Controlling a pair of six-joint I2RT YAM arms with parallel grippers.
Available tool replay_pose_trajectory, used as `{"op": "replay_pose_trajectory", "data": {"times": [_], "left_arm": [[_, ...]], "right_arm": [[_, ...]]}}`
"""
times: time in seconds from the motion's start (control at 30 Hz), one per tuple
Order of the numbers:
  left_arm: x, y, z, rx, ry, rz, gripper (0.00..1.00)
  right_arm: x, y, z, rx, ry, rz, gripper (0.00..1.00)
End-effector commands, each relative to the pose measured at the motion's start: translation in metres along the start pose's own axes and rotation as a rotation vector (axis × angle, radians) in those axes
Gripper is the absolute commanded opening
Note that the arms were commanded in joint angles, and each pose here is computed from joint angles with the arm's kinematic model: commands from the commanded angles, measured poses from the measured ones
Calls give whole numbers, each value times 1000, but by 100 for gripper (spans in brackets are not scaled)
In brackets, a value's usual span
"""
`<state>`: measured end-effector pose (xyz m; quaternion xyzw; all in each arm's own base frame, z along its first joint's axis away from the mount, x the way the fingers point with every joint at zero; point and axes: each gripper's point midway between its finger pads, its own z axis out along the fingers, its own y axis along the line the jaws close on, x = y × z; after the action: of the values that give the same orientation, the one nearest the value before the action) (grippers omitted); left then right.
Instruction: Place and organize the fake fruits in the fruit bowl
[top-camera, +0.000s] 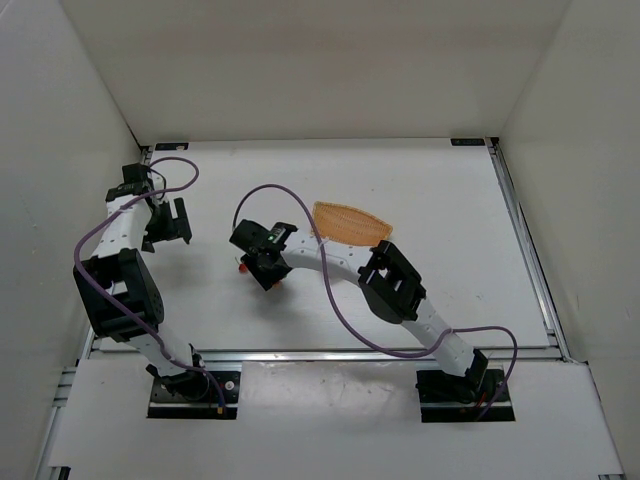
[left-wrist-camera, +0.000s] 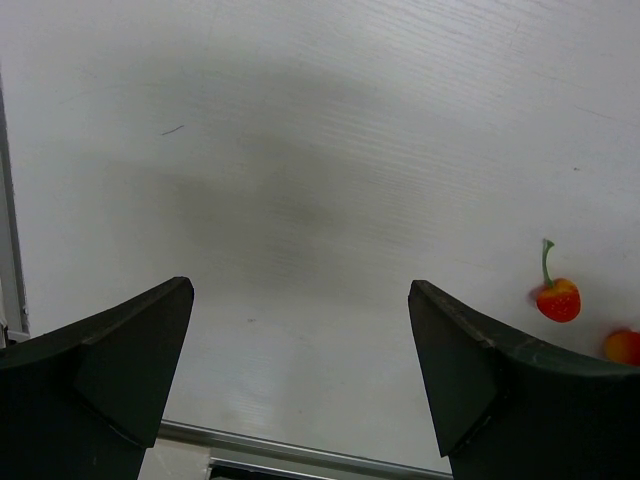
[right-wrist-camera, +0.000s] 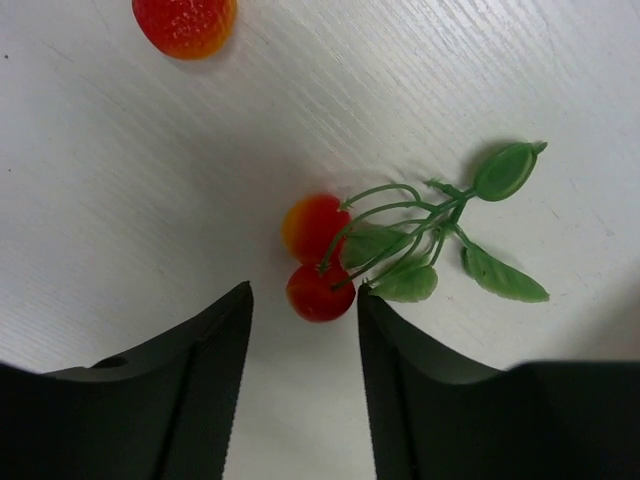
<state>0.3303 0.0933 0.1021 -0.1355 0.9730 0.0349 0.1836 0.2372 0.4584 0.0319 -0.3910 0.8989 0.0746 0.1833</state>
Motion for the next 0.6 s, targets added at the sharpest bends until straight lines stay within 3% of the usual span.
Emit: {"op": "replay_pose_trajectory", "data": {"times": [0.0, 0.27, 0.37, 0.4, 0.43, 0.47, 0.57], "left_arm": [[0, 2, -9, -13, -21, 5, 100], [1, 2, -7, -13, -12, 5, 100], [3, 0, -8, -10, -12, 32, 100], [3, 0, -8, -10, -12, 32, 100], [3, 0, -8, -10, -12, 32, 100], [3, 0, -8, -10, -12, 32, 100], [3, 0, -8, -10, -12, 41, 100]], "right_arm": [[-12, 3, -1, -5, -32, 15, 48], [-11, -4, 2, 39, -34, 23, 28], [-19, -5, -8, 39, -67, 28, 26], [-19, -3, -8, 31, -64, 19, 30], [-20, 2, -8, -1, -65, 10, 46], [-24, 3, -10, -4, -76, 11, 56], [-28, 6, -10, -16, -83, 23, 66]]}}
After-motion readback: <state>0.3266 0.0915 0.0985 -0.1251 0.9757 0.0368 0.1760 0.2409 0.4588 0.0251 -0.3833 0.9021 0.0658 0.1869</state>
